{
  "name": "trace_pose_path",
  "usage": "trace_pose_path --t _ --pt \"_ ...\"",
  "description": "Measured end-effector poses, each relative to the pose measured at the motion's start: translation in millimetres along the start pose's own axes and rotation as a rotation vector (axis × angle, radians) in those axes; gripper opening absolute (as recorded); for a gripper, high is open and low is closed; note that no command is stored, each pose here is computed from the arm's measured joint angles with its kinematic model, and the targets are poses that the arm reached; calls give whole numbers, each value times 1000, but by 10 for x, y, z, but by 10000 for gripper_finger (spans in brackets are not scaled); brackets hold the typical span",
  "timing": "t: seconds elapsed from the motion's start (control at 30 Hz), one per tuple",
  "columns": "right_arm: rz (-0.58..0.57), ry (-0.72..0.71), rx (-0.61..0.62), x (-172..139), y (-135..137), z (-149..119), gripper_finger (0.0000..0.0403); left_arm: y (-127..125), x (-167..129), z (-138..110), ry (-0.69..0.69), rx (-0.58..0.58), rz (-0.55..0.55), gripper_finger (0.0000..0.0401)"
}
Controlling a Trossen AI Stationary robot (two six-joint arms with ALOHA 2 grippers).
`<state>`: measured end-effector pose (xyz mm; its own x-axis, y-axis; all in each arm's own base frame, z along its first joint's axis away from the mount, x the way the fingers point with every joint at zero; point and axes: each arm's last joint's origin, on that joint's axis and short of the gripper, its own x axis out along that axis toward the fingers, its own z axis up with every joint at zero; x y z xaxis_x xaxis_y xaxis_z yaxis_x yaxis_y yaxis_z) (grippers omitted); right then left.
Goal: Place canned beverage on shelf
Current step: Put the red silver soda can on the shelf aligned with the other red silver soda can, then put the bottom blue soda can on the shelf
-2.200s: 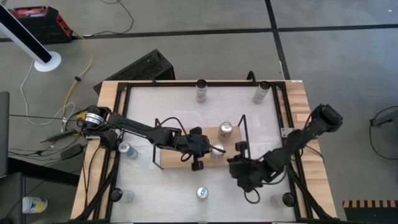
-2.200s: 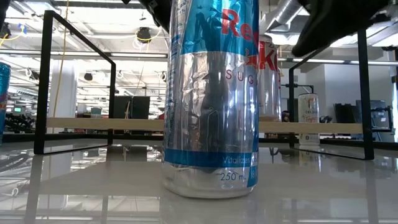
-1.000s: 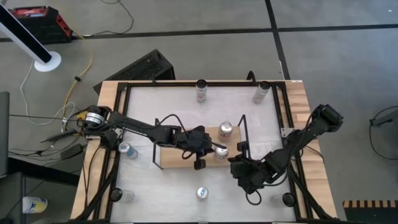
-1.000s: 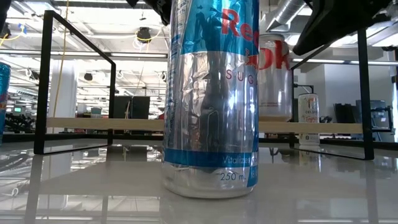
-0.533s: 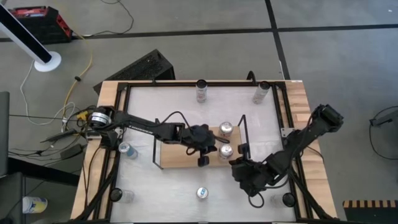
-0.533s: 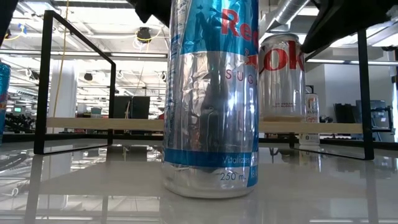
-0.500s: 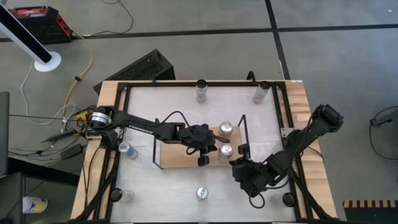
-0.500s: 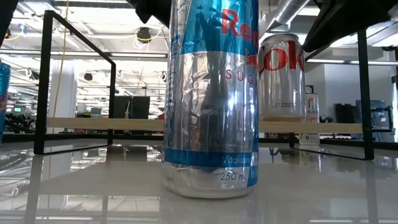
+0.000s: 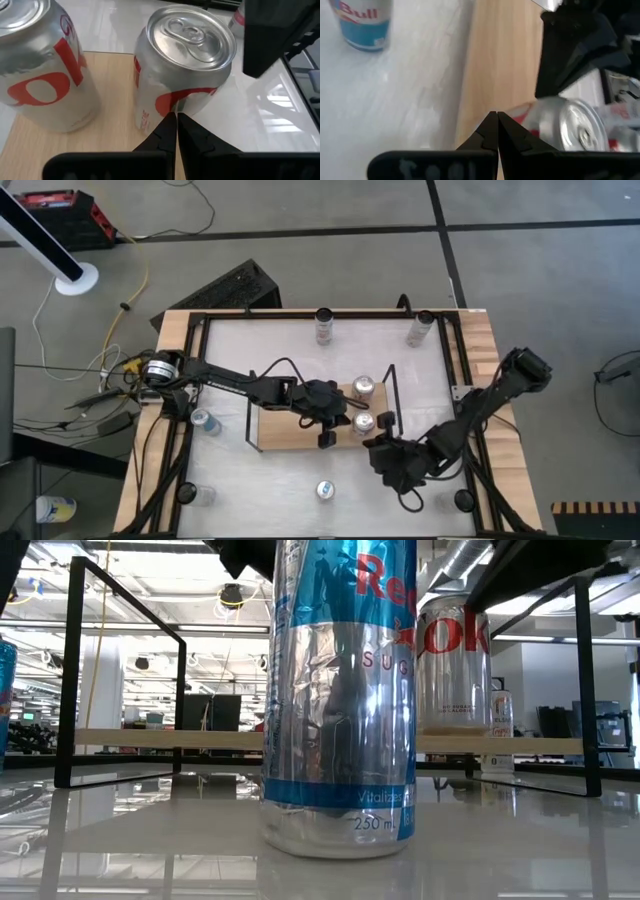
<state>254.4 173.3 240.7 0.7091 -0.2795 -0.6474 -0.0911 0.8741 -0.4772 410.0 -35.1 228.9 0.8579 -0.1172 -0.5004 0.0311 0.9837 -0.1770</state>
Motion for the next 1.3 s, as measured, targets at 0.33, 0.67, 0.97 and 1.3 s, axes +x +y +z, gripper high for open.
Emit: trace_pose_path --t 0.33,0.67,0.97,1.3 --pt "-2 -4 1 48 -54 24 24 -1 0 8 -8 0 -2 0" --pt "-3 -2 2 53 -58 23 24 -6 0 30 -31 1 -8 0" --pt "-4 -1 2 55 -60 23 24 -4 -1 32 -33 11 -2 0" --pt "1 -1 -8 36 -35 14 24 -161 -587 329 54 22 49 0"
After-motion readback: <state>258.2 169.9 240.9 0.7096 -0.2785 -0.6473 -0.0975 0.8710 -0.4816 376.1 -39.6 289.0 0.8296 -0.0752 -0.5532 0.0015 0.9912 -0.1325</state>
